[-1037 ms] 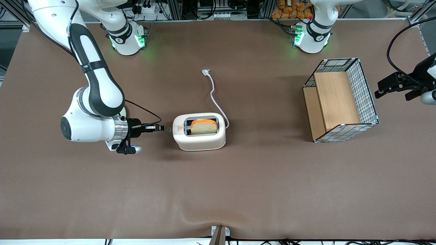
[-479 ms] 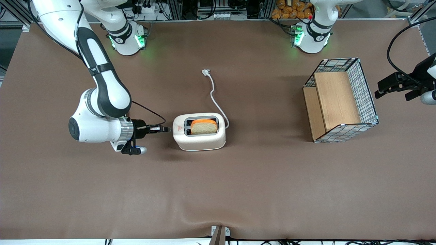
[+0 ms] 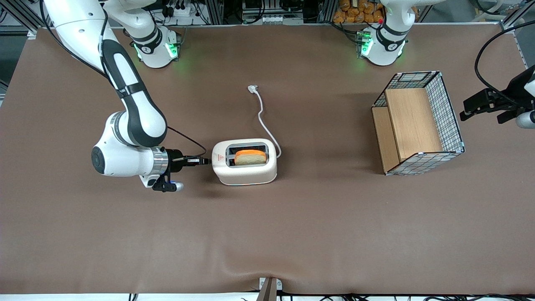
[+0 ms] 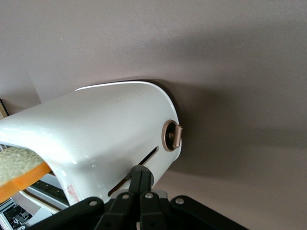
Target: Press toaster button with right arm
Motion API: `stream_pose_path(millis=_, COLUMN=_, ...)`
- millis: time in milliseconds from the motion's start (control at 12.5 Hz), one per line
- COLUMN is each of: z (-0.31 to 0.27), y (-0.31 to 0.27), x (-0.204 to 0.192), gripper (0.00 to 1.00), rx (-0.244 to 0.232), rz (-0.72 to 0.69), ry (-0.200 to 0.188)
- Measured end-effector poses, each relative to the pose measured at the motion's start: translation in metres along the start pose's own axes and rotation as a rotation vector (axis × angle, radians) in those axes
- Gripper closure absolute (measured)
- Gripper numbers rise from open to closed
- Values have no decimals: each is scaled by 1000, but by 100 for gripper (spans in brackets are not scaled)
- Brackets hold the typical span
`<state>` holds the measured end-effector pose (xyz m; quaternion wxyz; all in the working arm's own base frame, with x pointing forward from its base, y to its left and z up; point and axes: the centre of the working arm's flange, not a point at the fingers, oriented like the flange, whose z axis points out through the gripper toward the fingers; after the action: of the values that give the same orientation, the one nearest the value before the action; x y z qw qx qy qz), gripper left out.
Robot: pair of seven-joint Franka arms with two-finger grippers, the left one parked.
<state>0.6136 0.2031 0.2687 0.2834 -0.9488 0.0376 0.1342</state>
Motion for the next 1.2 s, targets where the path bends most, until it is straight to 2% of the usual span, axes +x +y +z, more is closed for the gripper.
stream_pose_path(millis=1197, z=31, y=15, x=9, gripper=99, rx=-29, rz=-24, ry=33)
